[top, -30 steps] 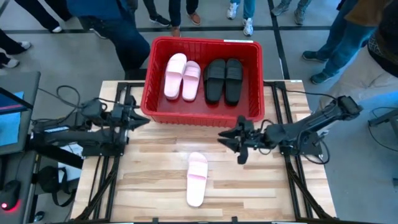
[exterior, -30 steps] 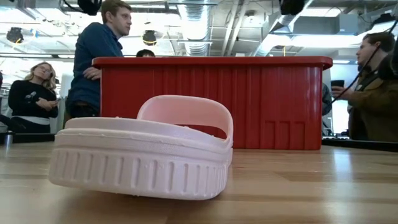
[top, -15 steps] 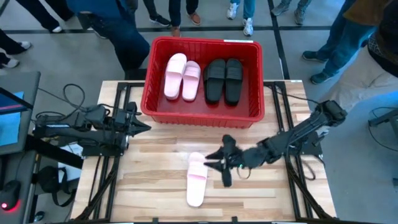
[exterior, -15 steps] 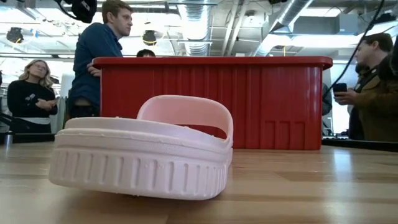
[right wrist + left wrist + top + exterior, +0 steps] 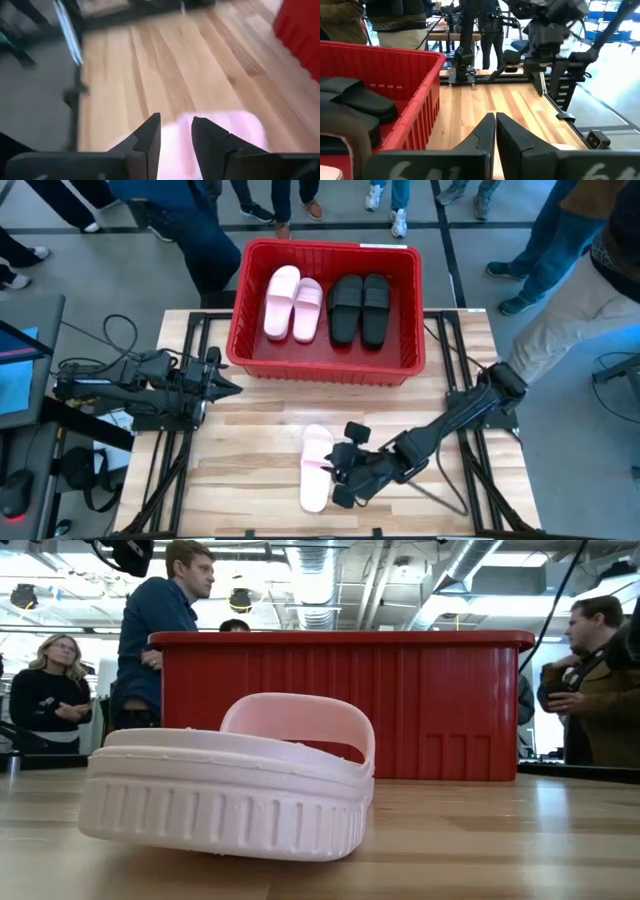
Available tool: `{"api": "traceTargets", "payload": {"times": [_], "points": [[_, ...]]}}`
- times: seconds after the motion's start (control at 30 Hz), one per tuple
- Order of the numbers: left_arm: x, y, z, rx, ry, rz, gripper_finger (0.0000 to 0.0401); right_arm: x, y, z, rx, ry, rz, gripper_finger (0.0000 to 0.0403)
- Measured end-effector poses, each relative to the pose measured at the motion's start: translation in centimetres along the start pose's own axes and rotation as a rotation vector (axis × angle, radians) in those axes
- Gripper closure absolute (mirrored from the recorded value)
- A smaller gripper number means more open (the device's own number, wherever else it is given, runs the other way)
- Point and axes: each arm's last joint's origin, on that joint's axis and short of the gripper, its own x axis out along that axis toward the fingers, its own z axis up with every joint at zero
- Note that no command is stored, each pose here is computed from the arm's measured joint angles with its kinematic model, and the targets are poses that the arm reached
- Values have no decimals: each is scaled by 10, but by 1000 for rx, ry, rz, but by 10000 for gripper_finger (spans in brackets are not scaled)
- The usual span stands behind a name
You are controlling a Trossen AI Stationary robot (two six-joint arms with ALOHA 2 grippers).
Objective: Pick and place slides into bin
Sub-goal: Put the pink slide into the red container
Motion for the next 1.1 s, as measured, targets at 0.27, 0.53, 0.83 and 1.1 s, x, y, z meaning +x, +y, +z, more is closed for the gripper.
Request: {"api": "traceTargets", "payload": {"times": [0.27,0.53,0.83,1.1], "points": [[0,3,0,12,1,106,397,3,3,-6,-125,127,0,278],[-3,2,-5,20,46,68,397,32,2,-21,-87,199,-17,211],[-19,1,-3,34,-11,67,397,64,14,-22,-133,257,-136,210],[-36,1,-7,30,-20,86,397,79,20,-21,-202,286,-181,222]]}}
